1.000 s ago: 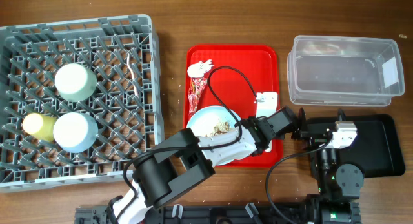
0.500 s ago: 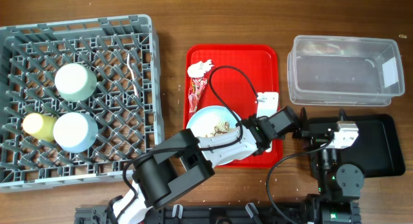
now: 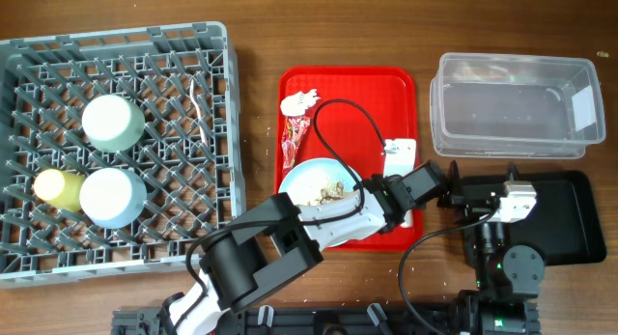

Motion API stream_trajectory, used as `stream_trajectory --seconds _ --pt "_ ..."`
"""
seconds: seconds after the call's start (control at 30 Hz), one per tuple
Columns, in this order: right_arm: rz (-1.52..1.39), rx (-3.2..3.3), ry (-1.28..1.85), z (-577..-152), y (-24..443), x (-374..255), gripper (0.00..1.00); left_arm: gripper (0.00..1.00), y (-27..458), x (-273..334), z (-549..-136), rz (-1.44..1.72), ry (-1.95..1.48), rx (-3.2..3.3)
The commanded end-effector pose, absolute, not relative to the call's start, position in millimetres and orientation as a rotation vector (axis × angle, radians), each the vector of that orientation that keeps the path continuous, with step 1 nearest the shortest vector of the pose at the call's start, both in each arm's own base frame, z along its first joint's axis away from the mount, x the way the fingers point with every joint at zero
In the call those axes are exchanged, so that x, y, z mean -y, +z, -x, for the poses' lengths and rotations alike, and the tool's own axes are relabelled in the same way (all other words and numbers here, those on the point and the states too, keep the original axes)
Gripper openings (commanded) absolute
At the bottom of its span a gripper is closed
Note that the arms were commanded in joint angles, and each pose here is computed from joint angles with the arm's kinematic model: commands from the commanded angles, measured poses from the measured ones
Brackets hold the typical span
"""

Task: Sort waste into correct bins and load items into the dishwasher rack

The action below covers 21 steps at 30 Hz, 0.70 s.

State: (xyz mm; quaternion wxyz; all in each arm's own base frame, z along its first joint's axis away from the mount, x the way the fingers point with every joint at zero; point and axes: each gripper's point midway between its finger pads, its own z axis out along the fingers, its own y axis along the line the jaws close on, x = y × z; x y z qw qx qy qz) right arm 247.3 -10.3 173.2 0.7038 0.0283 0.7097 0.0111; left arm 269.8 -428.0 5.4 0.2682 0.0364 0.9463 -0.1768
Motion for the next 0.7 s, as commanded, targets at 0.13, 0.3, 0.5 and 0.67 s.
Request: stream_trajectory --seconds 0.13,0.3,0.5,0.67 --pt "-0.052 -1.577 0.032 -247.1 173.5 8.1 1.00 0.05 -41.6 406.1 -246.7 -0.153 -0.398 -2.701" --pt "-0.052 -1.577 0.032 -247.1 173.5 8.1 1.00 0.22 -40.0 405.1 -246.2 -0.151 -0.414 -2.721" --pt "-0.051 -1.577 0.032 -247.1 173.5 8.1 1.00 0.51 -47.8 400.4 -241.1 -0.164 -0.376 -2.743" --pt "-0.052 -1.577 0.032 -247.1 173.5 8.1 1.00 0.57 -56.9 389.7 -245.8 -0.147 -0.314 -2.747"
